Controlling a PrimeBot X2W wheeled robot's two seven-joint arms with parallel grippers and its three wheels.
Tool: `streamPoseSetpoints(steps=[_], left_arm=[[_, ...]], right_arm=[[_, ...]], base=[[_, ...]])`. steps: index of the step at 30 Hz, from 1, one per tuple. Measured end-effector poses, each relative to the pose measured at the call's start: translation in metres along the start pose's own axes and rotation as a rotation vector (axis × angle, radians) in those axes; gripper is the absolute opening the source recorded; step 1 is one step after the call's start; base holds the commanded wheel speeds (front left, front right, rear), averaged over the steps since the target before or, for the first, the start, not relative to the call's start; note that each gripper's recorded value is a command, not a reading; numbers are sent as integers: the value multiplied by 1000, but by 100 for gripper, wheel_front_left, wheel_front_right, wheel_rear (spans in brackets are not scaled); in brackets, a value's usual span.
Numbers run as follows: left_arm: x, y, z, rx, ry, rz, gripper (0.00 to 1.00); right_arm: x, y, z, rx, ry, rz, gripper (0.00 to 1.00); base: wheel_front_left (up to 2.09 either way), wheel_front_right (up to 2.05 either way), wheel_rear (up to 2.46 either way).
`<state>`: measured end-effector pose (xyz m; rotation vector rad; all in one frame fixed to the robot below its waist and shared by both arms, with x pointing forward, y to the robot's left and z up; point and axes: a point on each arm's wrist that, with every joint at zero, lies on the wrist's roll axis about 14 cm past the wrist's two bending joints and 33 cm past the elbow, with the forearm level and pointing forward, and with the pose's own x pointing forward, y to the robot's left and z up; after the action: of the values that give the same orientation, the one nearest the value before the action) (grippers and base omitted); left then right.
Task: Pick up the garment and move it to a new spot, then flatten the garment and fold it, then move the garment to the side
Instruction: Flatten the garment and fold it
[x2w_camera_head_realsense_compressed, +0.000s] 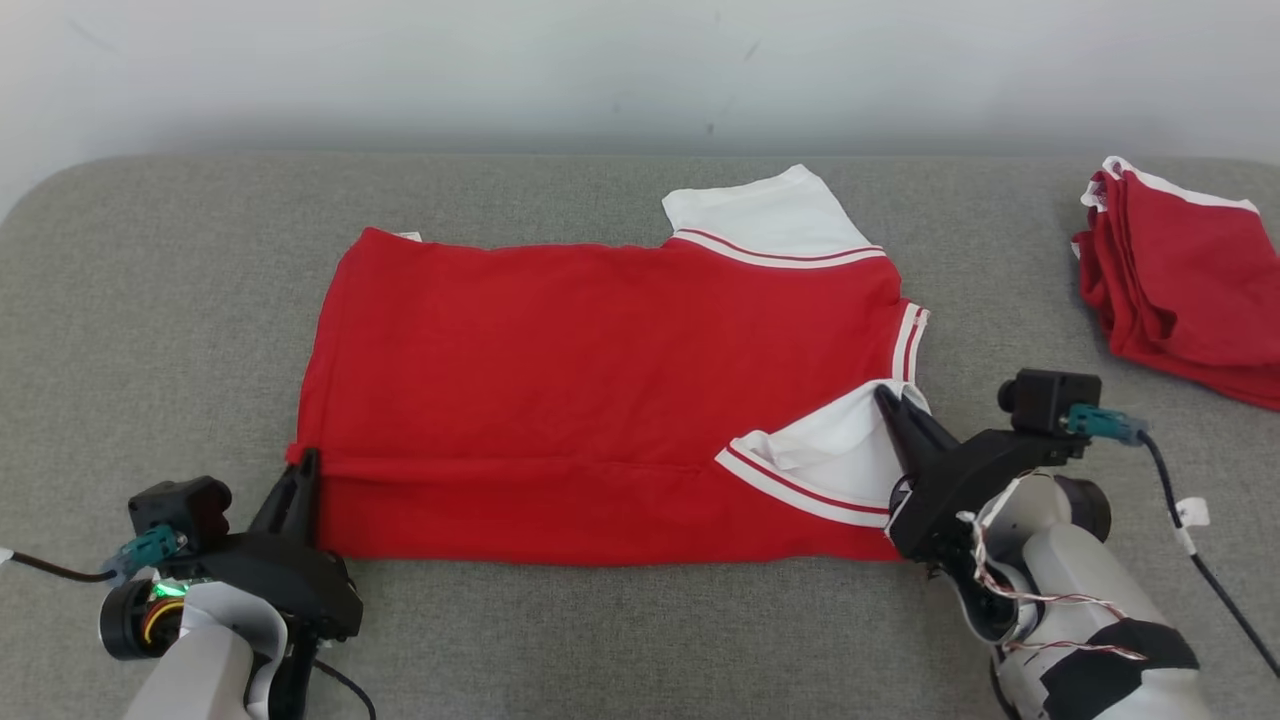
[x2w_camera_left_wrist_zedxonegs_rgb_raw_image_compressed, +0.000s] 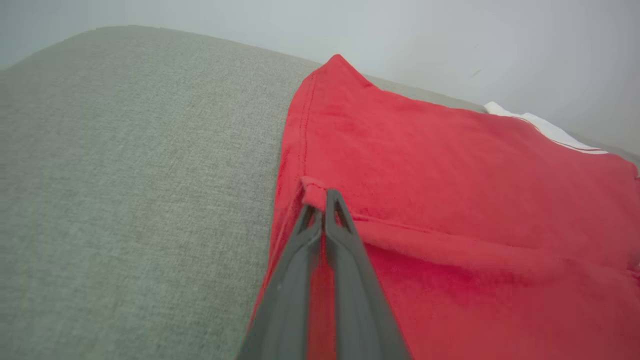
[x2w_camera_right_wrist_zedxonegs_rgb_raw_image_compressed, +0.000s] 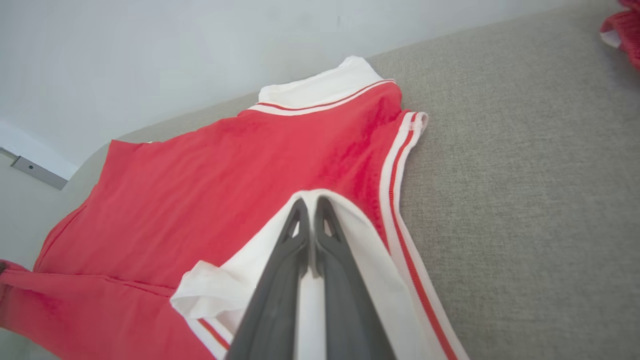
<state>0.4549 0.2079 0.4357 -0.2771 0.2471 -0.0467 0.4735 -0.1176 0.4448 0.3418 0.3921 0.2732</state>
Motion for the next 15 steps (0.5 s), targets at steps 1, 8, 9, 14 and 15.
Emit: streamPoseSetpoints(steps=[1, 8, 9, 14, 15], left_arm=[[0, 0, 0, 0, -4, 0, 100], [-7, -1, 4, 8, -37, -5, 100], [-10, -1, 1, 7, -34, -5, 100], [-26, 1, -5, 7, -44, -2, 100], [-29, 2, -8, 8, -41, 1, 100]], right_arm=[[-1, 1, -1, -5, -8, 3, 100], [-12, -7, 3, -80, -84, -1, 100], [-15, -7, 0, -88, -87, 0, 100], [-30, -16, -18, -116, -84, -5, 100], [-32, -18, -21, -117, -82, -9, 100]], base=[[0, 0, 0], [0, 0, 0], [0, 0, 0], [0, 0, 0], [0, 0, 0]])
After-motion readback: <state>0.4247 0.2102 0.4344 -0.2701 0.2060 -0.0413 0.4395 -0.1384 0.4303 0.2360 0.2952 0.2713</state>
